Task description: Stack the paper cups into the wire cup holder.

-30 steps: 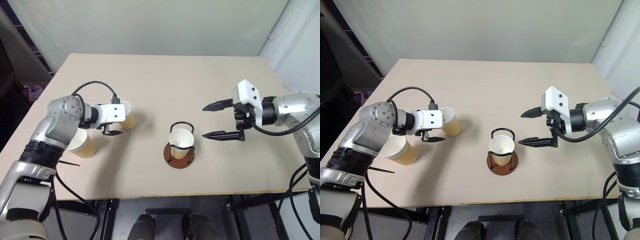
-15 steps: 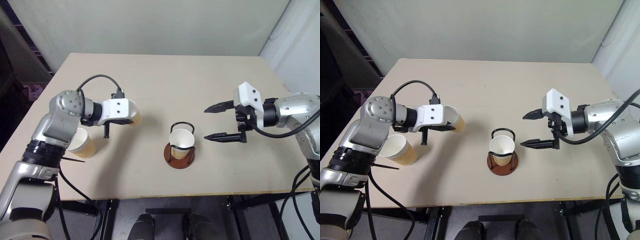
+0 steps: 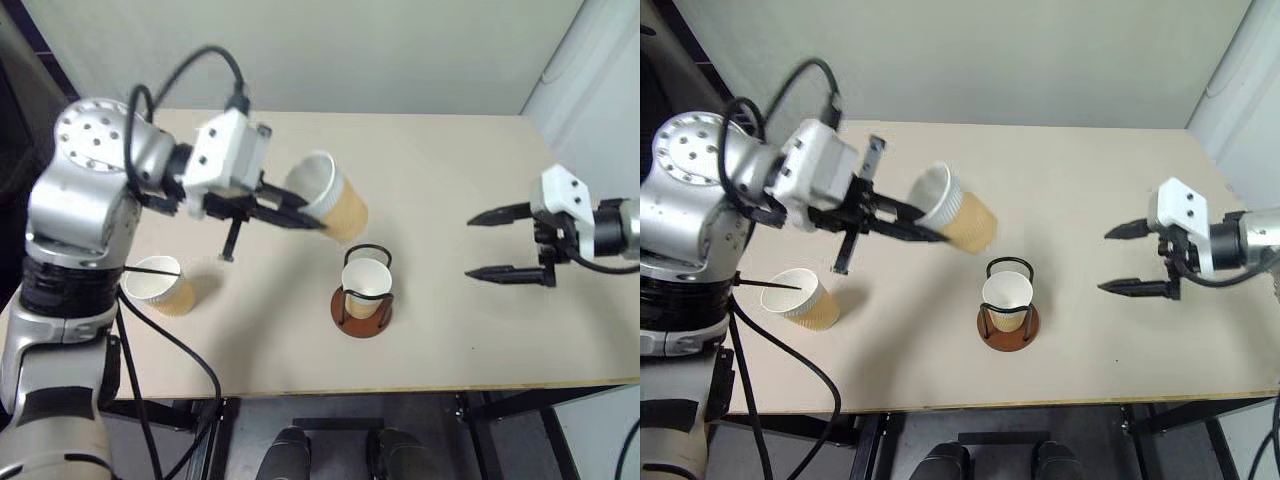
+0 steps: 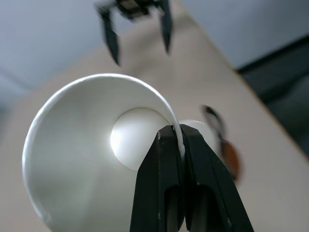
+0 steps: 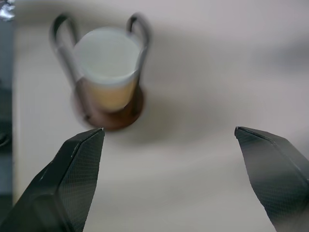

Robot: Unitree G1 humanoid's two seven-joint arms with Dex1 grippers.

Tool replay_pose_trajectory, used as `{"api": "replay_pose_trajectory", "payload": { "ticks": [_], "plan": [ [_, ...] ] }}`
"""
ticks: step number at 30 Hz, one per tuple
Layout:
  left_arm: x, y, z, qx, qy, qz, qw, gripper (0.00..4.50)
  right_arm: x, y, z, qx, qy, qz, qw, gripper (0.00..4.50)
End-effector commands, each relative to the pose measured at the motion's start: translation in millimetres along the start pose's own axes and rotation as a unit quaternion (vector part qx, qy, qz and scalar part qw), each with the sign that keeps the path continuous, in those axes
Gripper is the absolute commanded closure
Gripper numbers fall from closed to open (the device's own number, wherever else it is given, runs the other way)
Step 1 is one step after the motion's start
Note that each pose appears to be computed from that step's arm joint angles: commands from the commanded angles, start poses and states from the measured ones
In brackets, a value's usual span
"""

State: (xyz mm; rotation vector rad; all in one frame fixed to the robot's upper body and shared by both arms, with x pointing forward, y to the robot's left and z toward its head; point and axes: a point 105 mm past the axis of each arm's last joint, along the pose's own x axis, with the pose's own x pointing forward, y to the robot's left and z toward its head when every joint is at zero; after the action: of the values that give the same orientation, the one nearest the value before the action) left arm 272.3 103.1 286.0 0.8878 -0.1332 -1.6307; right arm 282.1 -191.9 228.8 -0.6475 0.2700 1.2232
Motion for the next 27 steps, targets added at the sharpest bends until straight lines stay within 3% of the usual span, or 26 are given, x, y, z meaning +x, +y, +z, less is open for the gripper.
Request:
{"api": "replay_pose_trajectory", "payload": {
  "ticks": [1, 12, 19, 22, 27],
  "plan": [
    [10.9, -3.3, 3.2, 0.037, 0.008, -0.045, 0.998, 4.45, -14.1, -1.4, 21.0, -0.043, -0.019, -0.024, 0.999, 0.0],
    [48.1, 0.3, -19.1, 0.104, 0.058, -0.086, 0.989, 4.45, -15.2, 0.6, 17.8, -0.038, -0.008, -0.048, 0.998, 0.0],
    [59.8, -5.6, -20.7, 0.112, 0.046, -0.104, 0.987, 4.45, -12.8, 0.0, 16.9, -0.035, -0.006, -0.057, 0.998, 0.0],
    [61.6, -8.4, -21.5, 0.108, 0.045, -0.112, 0.987, 3.82, -11.5, -0.8, 16.6, -0.036, -0.004, -0.059, 0.998, 0.0],
    [62.2, -11.4, -22.7, 0.107, 0.049, -0.117, 0.986, 2.09, -9.6, -1.8, 17.2, -0.037, -0.006, -0.059, 0.998, 0.0]
  ]
}}
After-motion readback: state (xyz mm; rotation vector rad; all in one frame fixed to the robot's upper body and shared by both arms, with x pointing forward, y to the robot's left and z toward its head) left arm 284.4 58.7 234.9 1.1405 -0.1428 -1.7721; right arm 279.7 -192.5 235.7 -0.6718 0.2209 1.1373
